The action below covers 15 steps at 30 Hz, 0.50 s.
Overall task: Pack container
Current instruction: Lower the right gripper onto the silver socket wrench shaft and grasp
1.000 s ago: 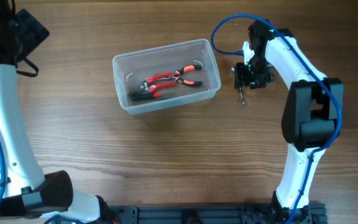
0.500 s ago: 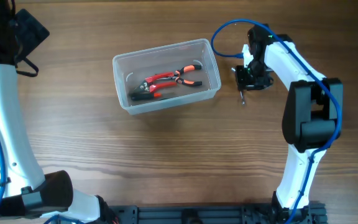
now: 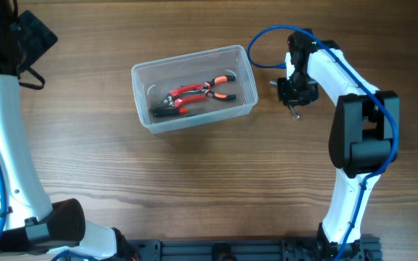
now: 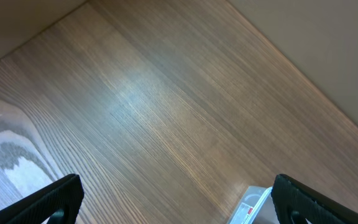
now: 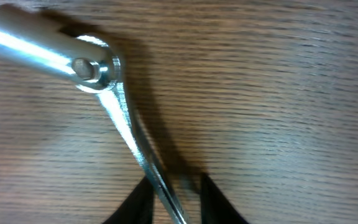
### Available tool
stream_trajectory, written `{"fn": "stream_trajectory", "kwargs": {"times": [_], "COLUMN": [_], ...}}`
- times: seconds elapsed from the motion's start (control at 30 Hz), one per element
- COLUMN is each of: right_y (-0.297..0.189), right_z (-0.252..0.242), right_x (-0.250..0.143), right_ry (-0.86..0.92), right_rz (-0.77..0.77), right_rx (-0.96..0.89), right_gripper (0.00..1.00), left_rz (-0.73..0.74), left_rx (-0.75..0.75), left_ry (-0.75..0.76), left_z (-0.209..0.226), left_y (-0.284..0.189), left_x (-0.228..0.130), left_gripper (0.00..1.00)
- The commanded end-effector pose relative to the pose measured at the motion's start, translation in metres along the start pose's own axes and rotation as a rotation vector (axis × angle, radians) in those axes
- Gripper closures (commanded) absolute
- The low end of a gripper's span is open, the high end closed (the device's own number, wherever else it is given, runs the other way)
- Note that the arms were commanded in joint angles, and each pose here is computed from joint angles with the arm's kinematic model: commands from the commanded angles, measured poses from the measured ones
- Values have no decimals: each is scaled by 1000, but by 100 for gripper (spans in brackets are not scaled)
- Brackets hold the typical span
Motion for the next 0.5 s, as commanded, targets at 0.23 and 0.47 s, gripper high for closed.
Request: {"fn": "stream_trajectory", "kwargs": {"times": [0.23, 0.47], "right_y": [16, 16], "right_z": [3, 15], "right_x": [-16, -17], "right_ry": [-114, -175], "right_rz": [81, 76], "right_rx": [-43, -51], "right_gripper": [74, 82], "left_rz": [-8, -8], "left_rx": [7, 7], "left_ry": [14, 14], "left_z": [1, 1], "left_y": [0, 0], "left_x": [3, 3], "left_gripper": [0, 0]}}
Point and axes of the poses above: each gripper's point midway between its finger pads, its own y axis out along the fingers, its own z axis along the line the jaws close on, x = y × z, the point moved 7 cm from there along -y, back along the fingers, and after that the axes turned 2 degrees about y, right-handed, at the moved point
